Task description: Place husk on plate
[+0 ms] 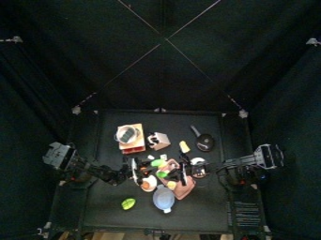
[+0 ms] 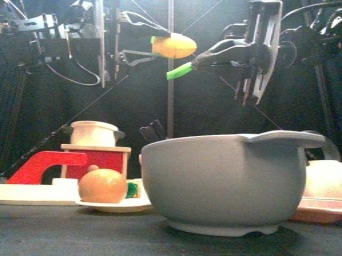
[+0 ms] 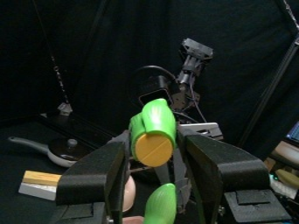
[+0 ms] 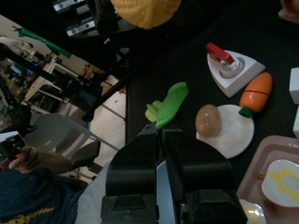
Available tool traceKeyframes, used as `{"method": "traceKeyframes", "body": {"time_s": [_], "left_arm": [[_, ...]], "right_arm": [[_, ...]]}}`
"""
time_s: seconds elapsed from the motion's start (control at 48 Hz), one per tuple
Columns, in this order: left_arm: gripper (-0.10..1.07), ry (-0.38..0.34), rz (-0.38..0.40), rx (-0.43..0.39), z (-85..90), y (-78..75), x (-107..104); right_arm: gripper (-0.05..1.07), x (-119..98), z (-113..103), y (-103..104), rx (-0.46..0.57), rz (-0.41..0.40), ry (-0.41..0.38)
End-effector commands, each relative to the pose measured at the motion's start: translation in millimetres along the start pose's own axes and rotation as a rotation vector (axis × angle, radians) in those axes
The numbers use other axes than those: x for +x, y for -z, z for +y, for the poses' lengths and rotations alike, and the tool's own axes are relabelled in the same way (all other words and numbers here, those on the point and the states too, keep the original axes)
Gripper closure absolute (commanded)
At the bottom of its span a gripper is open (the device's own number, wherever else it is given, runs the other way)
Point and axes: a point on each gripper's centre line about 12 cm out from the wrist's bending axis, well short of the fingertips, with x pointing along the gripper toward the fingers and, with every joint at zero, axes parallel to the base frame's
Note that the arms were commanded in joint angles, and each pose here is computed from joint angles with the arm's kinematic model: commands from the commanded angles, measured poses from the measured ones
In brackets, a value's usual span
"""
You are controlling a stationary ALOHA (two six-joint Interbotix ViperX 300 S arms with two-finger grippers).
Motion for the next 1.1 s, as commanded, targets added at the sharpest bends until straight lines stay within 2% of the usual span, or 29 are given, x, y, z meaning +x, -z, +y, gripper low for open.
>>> {"method": "traceKeyframes", "body": {"time_s": [0.0,0.083,0.208,0.396,0.479,0.583,0.688,0.896,1.083], "left_arm": [[0.25,0.005,-0.012,0.004,1.3,-5.4,-3.1],[0.25,0.013,0.011,0.022,5.5,-2.0,-10.5],[0.25,0.077,0.05,0.05,2.6,3.8,-22.6],[0.25,0.24,0.117,0.094,-15.7,18.8,-37.9],[0.25,0.333,0.139,0.119,-25.5,27.2,-41.0],[0.25,0.41,0.152,0.137,-34.4,34.0,-42.7],[0.25,0.431,0.154,0.141,-37.9,37.8,-40.7],[0.25,0.427,0.189,0.15,-39.1,46.6,-36.0],[0.25,0.428,0.204,0.155,-39.4,48.4,-36.1]], "right_arm": [[0.71,-4.7,13.0,6.3,0.006,0.047,0.014],[0.7,-8.4,19.2,25.7,0.028,0.146,0.073],[0.7,-14.3,20.4,45.2,0.083,0.252,0.161],[0.7,-26.5,14.0,57.2,0.14,0.354,0.277],[0.69,-32.7,1.3,68.3,0.178,0.429,0.377],[0.65,-28.7,-12.8,76.8,0.196,0.473,0.453],[0.56,-24.7,-19.0,79.0,0.198,0.486,0.483],[0.35,-22.0,-20.2,78.6,0.156,0.526,0.521],[0.32,-21.9,-14.3,69.0,0.091,0.545,0.539]]}}
